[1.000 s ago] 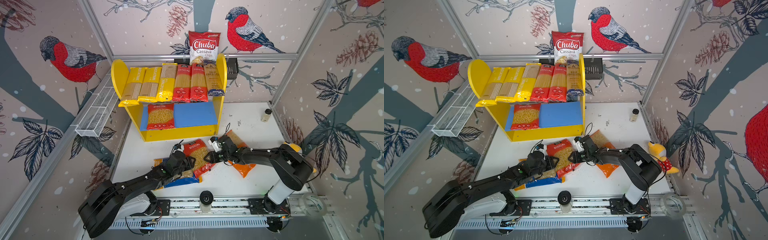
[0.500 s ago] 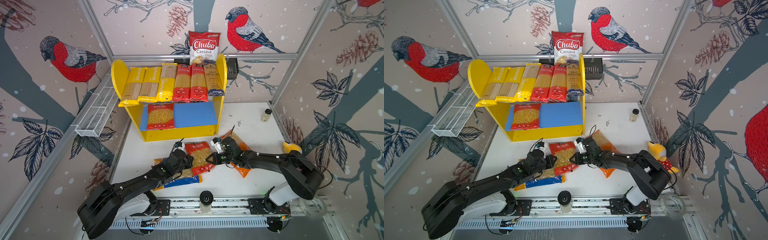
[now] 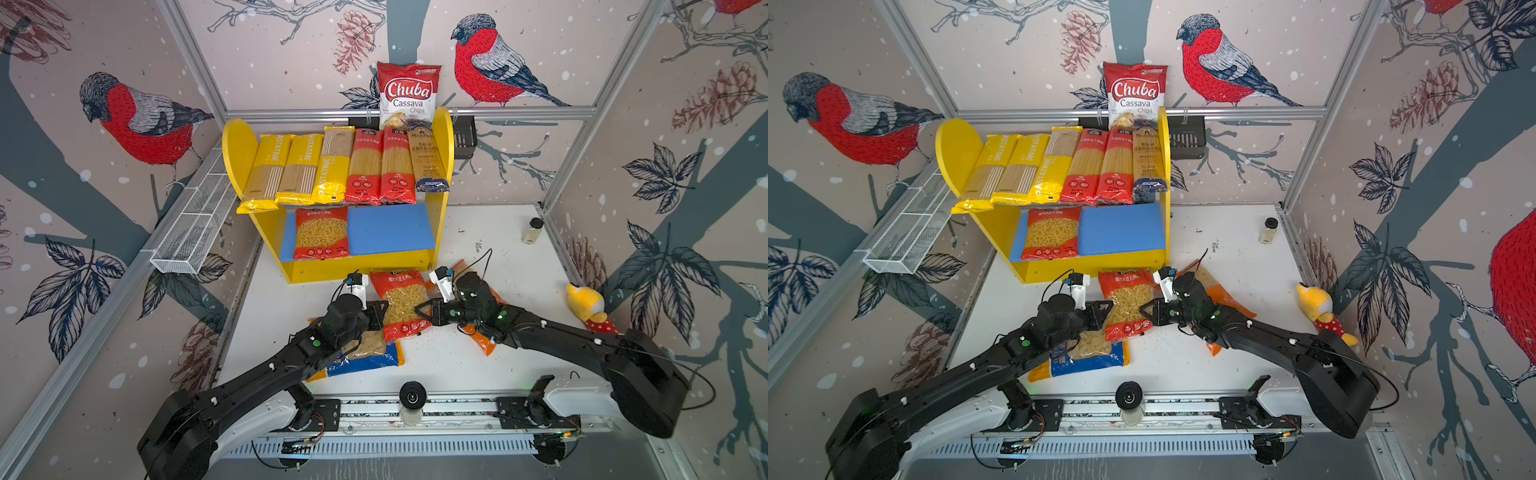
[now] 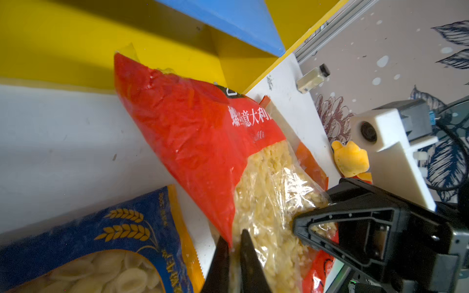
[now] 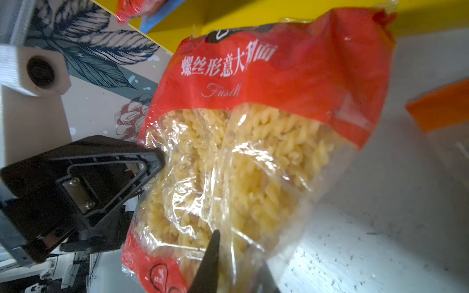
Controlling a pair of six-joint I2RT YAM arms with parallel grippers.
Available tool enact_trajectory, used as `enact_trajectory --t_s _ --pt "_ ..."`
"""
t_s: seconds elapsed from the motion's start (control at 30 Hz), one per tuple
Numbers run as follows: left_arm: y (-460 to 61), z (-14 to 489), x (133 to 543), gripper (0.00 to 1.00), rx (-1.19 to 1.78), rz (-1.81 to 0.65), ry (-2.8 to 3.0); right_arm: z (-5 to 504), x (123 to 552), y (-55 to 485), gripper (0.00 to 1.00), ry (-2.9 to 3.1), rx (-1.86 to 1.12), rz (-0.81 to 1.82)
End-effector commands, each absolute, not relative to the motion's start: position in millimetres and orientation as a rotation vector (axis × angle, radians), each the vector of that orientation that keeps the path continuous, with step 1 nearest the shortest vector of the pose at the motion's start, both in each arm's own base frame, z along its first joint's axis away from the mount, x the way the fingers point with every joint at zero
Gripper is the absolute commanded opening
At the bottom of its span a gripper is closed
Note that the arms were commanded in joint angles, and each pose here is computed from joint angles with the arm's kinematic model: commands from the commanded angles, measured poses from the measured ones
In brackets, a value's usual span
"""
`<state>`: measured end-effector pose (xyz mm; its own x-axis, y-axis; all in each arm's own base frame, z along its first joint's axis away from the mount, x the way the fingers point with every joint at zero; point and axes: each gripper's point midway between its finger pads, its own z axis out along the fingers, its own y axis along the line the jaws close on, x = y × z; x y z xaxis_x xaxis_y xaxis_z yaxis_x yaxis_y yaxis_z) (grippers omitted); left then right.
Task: Arrange pasta packages on shelves
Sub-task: Pick up the pasta bag from the center of the table.
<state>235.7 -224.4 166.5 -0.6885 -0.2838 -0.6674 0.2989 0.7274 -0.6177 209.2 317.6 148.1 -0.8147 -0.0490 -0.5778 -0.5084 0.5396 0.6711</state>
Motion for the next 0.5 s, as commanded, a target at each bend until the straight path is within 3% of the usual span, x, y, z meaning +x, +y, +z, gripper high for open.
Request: enact_trajectory --t_s 0.0,0.47 --pt "-219.3 200.8 244.2 0.00 0.059 -0.891 2.014 199.3 227.4 322.5 0.00 2.057 -0.419 1.227" --pt "-151.4 267.7 333.5 0.00 0.002 -0.494 1.798 272.5 310.8 377.8 0.00 1.765 -0.307 1.167"
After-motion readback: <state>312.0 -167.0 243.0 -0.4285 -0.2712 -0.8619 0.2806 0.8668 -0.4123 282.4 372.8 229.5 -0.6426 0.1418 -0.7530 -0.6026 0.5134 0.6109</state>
